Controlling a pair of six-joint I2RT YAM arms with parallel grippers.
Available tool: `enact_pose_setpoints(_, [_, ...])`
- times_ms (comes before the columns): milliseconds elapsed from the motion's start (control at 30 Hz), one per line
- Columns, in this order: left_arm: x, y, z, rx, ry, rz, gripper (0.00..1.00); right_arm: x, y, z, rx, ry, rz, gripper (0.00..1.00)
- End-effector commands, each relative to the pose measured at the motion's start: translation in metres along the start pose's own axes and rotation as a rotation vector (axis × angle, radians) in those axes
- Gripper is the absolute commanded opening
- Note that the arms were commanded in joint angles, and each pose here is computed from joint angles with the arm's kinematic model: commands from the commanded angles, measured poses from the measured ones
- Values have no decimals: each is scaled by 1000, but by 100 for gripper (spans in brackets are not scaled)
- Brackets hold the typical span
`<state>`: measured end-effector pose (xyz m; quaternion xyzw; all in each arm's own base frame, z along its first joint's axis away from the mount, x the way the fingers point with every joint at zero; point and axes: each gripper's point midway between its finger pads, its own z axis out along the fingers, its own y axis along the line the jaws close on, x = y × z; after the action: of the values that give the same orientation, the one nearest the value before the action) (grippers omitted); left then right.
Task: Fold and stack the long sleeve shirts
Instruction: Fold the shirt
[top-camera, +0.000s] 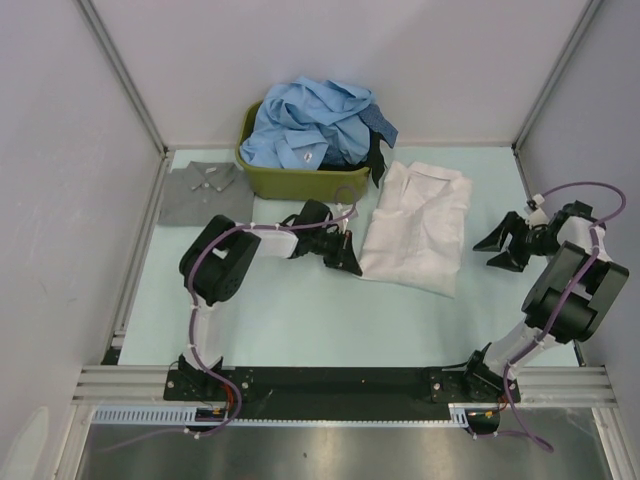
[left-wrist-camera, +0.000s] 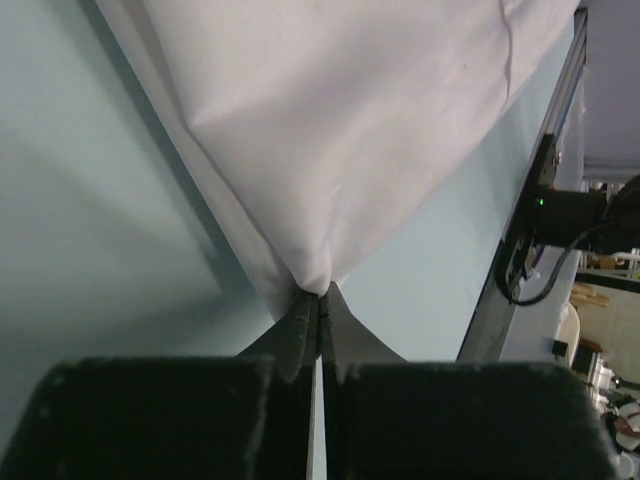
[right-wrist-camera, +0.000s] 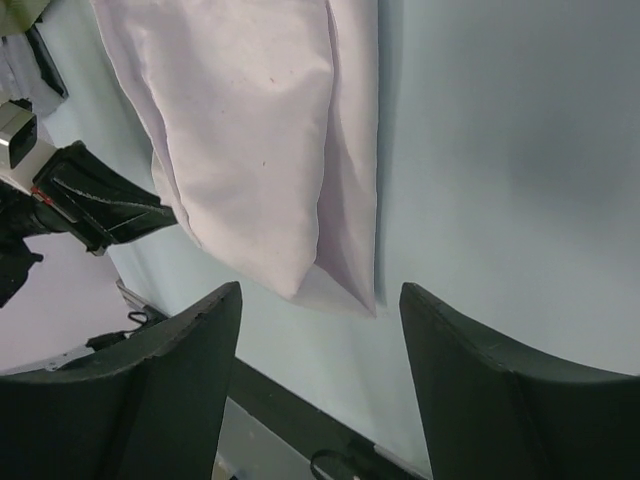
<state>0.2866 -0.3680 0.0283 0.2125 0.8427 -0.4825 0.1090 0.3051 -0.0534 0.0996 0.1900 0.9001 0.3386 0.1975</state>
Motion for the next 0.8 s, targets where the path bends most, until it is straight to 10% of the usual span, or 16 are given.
enact_pose_setpoints(0, [12,-28,-21,42,8,68,0,25,14,-13,-17,34,2,69])
enact_pose_setpoints(200, [17,-37,-18,40,27,114,0,35,18,0,-33,117,-60,66])
enact_pose_setpoints(433, [10,-18,-20,-39,36,123,45,26,15,32,-61,141,-104,64])
enact_pose_setpoints(600, [-2,-9,-31,-66,11,163,53,21,27,54,-84,173,-124,62])
enact_pose_setpoints(767, [-31,-1,-38,-114,-17,250,54,29,16,67,-48,194,-108,33])
